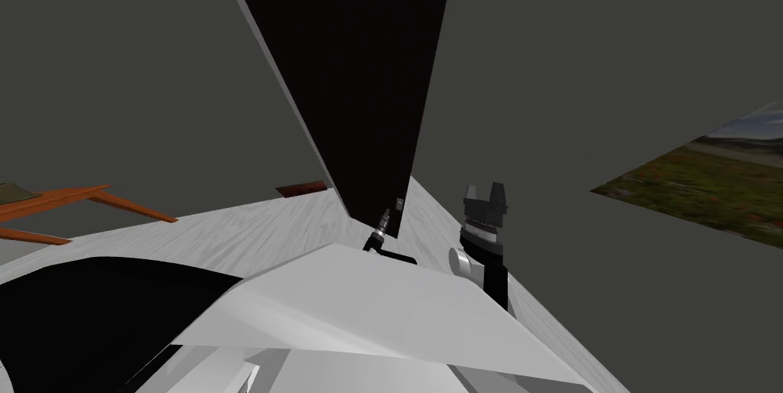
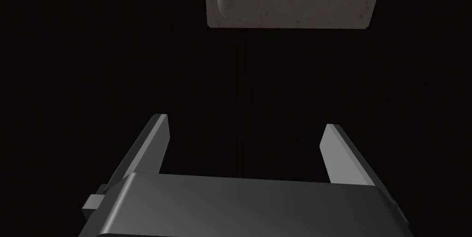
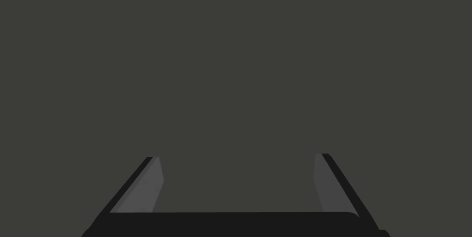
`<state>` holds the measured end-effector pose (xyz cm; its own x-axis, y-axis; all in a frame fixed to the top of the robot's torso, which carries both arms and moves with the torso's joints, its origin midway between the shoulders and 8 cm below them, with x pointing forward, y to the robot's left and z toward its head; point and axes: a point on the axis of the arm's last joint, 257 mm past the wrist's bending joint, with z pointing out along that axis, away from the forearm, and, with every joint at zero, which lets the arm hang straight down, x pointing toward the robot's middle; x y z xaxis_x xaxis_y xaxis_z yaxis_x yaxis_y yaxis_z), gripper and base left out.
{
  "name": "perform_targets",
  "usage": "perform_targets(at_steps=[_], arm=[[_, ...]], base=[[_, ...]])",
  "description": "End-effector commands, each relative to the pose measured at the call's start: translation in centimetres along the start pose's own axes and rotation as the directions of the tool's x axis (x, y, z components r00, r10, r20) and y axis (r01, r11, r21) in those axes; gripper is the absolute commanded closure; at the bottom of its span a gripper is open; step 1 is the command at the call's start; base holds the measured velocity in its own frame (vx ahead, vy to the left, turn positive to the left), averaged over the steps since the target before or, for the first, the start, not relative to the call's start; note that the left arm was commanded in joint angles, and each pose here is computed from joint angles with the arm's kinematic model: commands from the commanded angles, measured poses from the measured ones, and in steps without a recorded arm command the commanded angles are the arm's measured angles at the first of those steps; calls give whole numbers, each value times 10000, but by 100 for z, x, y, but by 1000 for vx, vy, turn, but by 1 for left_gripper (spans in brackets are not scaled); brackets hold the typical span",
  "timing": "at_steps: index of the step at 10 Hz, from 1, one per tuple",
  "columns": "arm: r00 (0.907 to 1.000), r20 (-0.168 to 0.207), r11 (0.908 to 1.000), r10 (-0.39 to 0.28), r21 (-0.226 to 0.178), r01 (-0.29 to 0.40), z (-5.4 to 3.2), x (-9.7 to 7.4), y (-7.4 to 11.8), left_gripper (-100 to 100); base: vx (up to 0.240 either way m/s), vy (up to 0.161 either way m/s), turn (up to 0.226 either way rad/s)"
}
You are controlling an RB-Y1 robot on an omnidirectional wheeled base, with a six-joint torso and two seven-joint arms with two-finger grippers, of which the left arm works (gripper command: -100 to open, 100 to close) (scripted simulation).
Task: Push the door open
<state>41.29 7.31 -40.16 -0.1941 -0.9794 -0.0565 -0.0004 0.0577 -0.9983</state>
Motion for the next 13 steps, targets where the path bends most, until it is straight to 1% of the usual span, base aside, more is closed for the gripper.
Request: perform_targets(at_steps=[1, 2, 3, 4, 5, 7, 8, 10, 12, 13], arm=[[9998, -98, 9998, -186, 53, 187, -65, 179, -43, -100], [9994, -146, 9995, -310, 73, 311, -96, 273, -69, -100], [9985, -206, 9986, -515, 106, 517, -134, 413, -114, -100], [9990, -168, 9991, -418, 88, 419, -106, 332, -96, -100], [9997, -164, 9999, -155, 37, 156, -111, 211, -48, -100], [9999, -136, 10000, 12, 4, -12, -91, 107, -19, -100], [9999, -117, 10000, 32, 1, -32, -73, 81, -17, -100], [9999, -77, 10000, -75, 25, 75, -23, 98, -41, -100], [9992, -40, 9992, -400, 91, 400, 44, 218, -108, -100], [9996, -37, 9995, -296, 61, 296, 23, 168, -90, -100]], base=[[-76, 15, 79], [-72, 0, 61], [-111, -41, 90], [-56, -28, 21], [108, -11, -20], [220, -25, -12], [213, -48, -18], [190, -105, -16], [176, -100, -15], [56, -38, 26]])
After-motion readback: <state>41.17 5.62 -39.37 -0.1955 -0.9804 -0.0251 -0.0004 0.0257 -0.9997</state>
